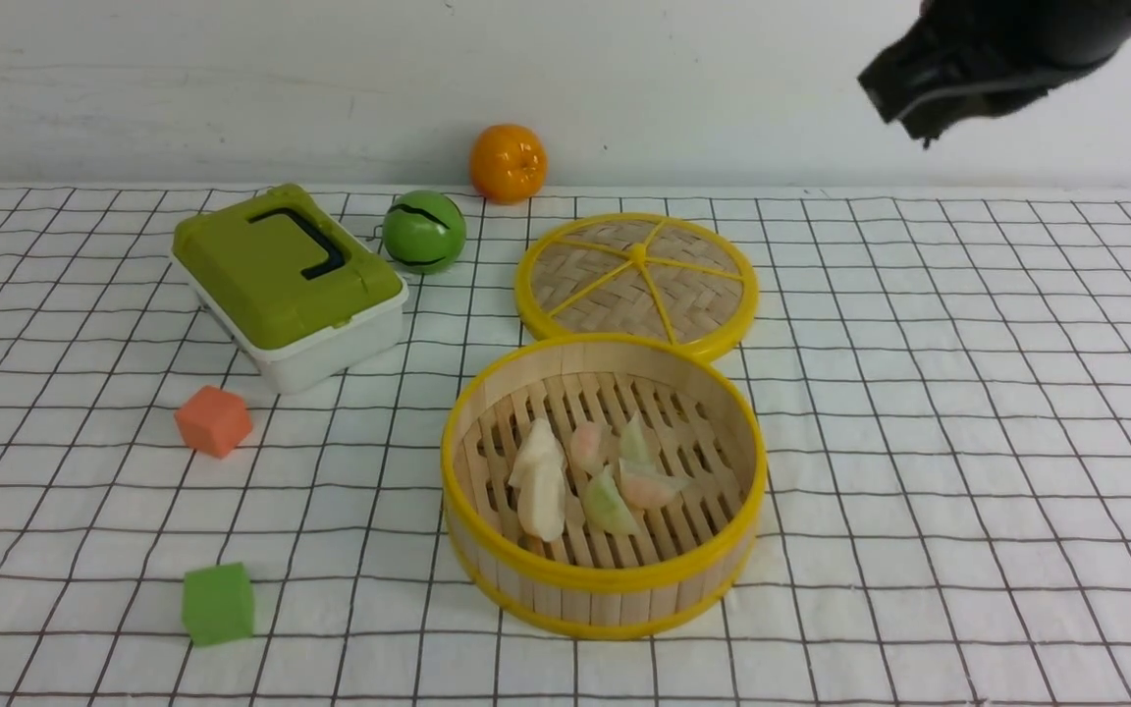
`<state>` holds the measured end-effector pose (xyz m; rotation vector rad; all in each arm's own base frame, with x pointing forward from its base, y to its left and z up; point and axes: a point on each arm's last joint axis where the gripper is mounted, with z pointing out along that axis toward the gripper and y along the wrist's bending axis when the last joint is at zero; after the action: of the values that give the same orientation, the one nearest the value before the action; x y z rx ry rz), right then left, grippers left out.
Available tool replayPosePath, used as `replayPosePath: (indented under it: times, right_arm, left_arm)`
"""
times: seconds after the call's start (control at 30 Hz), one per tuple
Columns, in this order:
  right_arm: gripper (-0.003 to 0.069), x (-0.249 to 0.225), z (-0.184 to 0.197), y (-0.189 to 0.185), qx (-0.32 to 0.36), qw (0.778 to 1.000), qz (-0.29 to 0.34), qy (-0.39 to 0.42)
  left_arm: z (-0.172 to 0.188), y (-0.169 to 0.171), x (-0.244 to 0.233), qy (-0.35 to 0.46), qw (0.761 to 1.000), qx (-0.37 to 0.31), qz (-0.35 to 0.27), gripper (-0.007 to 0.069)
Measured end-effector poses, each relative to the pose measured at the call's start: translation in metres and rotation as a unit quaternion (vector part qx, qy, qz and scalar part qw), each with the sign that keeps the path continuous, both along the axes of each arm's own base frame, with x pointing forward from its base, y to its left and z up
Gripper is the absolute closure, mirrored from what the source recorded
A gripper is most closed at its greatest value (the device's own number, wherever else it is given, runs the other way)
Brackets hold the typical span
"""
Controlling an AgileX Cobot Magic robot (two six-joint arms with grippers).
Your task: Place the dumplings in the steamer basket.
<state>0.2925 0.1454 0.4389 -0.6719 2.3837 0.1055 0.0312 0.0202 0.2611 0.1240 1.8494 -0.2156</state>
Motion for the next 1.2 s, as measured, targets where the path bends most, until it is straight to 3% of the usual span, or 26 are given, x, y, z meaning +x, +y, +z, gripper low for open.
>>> replayPosePath:
  times: [0.07,0.17,0.27,0.4,0.6,0.87,1.2]
  right_arm:
    - [0.068,0.004,-0.025,0.004,-0.005,0.999,0.004,0.043]
    - [0.0679,0.021,-0.101,0.024,0.007,0.99,0.023,0.141]
    - [0.0678,0.043,-0.153,0.041,0.034,0.984,0.028,0.172]
    - [0.0676,0.067,-0.194,0.059,0.077,0.98,0.013,0.182]
    - [0.0674,0.082,-0.225,0.062,0.065,0.981,0.005,0.181]
    - [0.067,0.09,-0.227,0.063,0.076,0.986,-0.002,0.146]
    - [0.0664,0.085,-0.243,0.064,0.068,0.976,-0.003,0.207]
  left_arm:
    - [0.0,0.0,0.0,0.0,1.0,0.0,0.0,0.0532]
    - [0.0,0.0,0.0,0.0,1.0,0.0,0.0,0.0532]
    - [0.0,0.0,0.0,0.0,1.0,0.0,0.0,0.0532]
    - [0.0,0.0,0.0,0.002,1.0,0.001,0.001,0.0532]
    - [-0.001,0.0,0.0,0.003,1.0,0.001,0.002,0.0528]
    - [-0.001,0.0,0.0,0.003,1.0,0.001,0.002,0.0524]
    - [-0.001,0.0,0.0,0.003,1.0,0.001,0.002,0.0523]
